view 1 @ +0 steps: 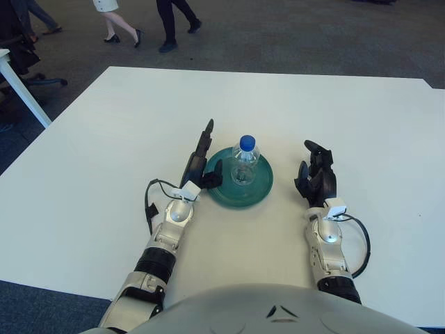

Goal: Put the bottle into the plate.

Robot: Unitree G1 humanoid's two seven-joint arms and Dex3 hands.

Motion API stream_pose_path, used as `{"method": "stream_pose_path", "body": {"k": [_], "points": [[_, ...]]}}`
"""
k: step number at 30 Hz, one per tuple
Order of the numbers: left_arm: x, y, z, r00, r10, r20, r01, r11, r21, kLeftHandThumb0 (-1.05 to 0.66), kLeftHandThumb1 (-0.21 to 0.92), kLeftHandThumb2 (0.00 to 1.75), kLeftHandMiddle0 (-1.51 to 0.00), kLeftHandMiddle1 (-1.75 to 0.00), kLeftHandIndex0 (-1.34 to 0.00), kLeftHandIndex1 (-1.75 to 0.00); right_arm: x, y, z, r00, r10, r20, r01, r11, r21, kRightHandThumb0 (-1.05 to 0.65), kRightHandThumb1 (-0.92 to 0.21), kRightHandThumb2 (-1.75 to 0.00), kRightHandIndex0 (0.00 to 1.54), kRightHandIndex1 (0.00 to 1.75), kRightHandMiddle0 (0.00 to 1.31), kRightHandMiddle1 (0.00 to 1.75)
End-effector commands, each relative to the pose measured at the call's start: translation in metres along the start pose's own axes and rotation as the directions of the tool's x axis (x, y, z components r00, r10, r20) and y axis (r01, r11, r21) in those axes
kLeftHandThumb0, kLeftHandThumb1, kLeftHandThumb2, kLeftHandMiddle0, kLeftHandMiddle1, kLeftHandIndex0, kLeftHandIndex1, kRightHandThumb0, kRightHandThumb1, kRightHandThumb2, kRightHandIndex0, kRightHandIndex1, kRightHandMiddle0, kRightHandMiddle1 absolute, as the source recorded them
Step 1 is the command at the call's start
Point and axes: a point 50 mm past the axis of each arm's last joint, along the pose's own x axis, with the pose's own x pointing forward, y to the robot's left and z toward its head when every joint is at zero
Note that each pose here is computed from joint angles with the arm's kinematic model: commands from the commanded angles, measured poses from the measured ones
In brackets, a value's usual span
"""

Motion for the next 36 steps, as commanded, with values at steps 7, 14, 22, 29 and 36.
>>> {"method": "stream_pose_path", "body": {"k": [7,14,22,29,36], "points": [[0.006,0.03,0.022,0.986,0.165,-0.013,-0.166,0.985,-0.051,-0.89,0.92,1.09,-0.47,-0.07,-0.14,-0.87,-0.013,-0.01,-0.024,0.99,-0.031,-0.137,0.03,0.999,-0.01,-0.54,-0.92,-0.65,0.53,0.02,0.14,1.01],[-0.007,0.054,0.027,0.979,0.201,-0.036,-0.204,0.973,-0.104,-0.78,0.92,0.94,-0.64,-0.14,-0.32,-0.98,-0.013,-0.011,-0.024,0.988,-0.032,-0.153,0.032,0.999,-0.001,-0.54,-0.92,-0.63,0.53,0.02,0.13,1.02],[-0.018,0.087,0.023,0.966,0.252,-0.06,-0.258,0.96,-0.111,-0.63,0.92,0.74,-0.71,-0.17,-0.41,-1.0,-0.011,-0.013,-0.024,0.985,-0.045,-0.166,0.046,0.999,0.001,-0.54,-0.92,-0.62,0.52,0.01,0.12,1.02],[-0.022,0.101,0.009,0.959,0.272,-0.086,-0.281,0.951,-0.128,-0.62,0.92,0.68,-0.76,-0.3,-0.48,-0.99,-0.008,-0.014,-0.026,0.985,-0.047,-0.167,0.048,0.999,0.001,-0.53,-0.92,-0.64,0.51,0.01,0.08,0.98],[-0.023,0.101,0.002,0.959,0.27,-0.089,-0.28,0.951,-0.128,-0.64,0.92,0.72,-0.72,-0.65,-0.53,-1.07,-0.007,-0.014,-0.028,0.986,-0.045,-0.163,0.046,0.999,0.0,-0.52,-0.92,-0.64,0.52,0.01,0.09,0.97]]}}
